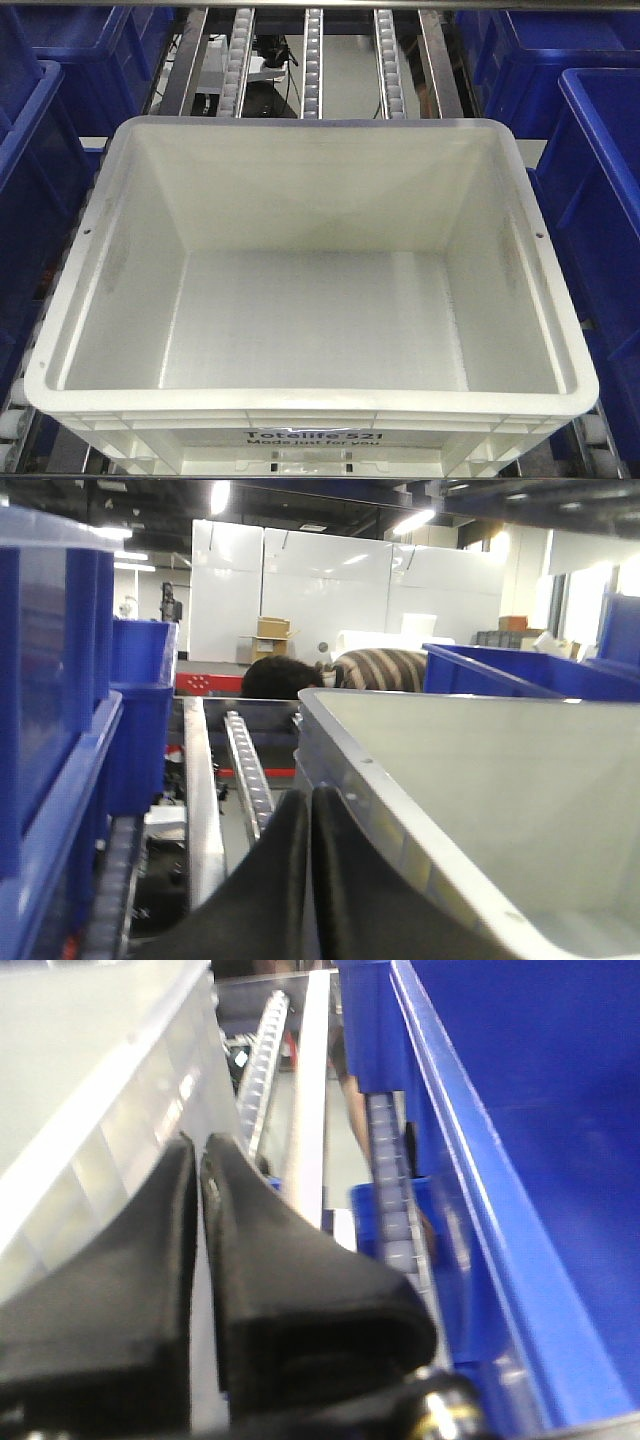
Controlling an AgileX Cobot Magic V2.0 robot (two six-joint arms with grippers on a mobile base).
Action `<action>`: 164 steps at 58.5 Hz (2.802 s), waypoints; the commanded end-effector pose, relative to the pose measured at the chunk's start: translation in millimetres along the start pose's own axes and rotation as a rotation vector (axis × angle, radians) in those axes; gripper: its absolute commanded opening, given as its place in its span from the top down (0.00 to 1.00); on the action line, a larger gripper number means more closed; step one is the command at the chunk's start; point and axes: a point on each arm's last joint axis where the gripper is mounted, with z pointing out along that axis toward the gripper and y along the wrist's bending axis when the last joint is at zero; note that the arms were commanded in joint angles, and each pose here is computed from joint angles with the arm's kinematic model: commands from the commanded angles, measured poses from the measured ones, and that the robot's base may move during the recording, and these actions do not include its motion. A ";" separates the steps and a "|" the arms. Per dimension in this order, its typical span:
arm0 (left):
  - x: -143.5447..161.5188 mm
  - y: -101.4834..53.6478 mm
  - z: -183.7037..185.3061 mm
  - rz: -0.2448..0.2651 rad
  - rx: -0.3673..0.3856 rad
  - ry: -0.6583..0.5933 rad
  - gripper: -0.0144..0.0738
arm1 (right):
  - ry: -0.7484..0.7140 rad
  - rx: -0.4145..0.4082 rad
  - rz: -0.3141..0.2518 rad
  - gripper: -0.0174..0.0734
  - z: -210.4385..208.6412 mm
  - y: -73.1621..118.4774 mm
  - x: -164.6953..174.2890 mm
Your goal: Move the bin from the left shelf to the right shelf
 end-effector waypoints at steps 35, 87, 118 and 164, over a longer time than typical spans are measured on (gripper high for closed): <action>-144.8 -43.9 32.1 -0.022 0.195 0.303 0.84 | 0.252 -0.054 0.079 0.82 9.6 33.5 -130.0; -118.9 -36.2 109.2 -0.071 0.106 0.435 0.76 | 0.447 -0.123 -0.024 0.70 89.7 42.0 -132.7; -101.3 -31.5 136.5 -0.089 0.062 0.490 0.34 | 0.404 -0.079 -0.020 0.07 104.5 37.6 -132.1; -82.4 -32.4 190.5 -0.090 0.058 0.693 0.34 | 0.721 0.040 0.004 0.15 180.9 34.4 -142.6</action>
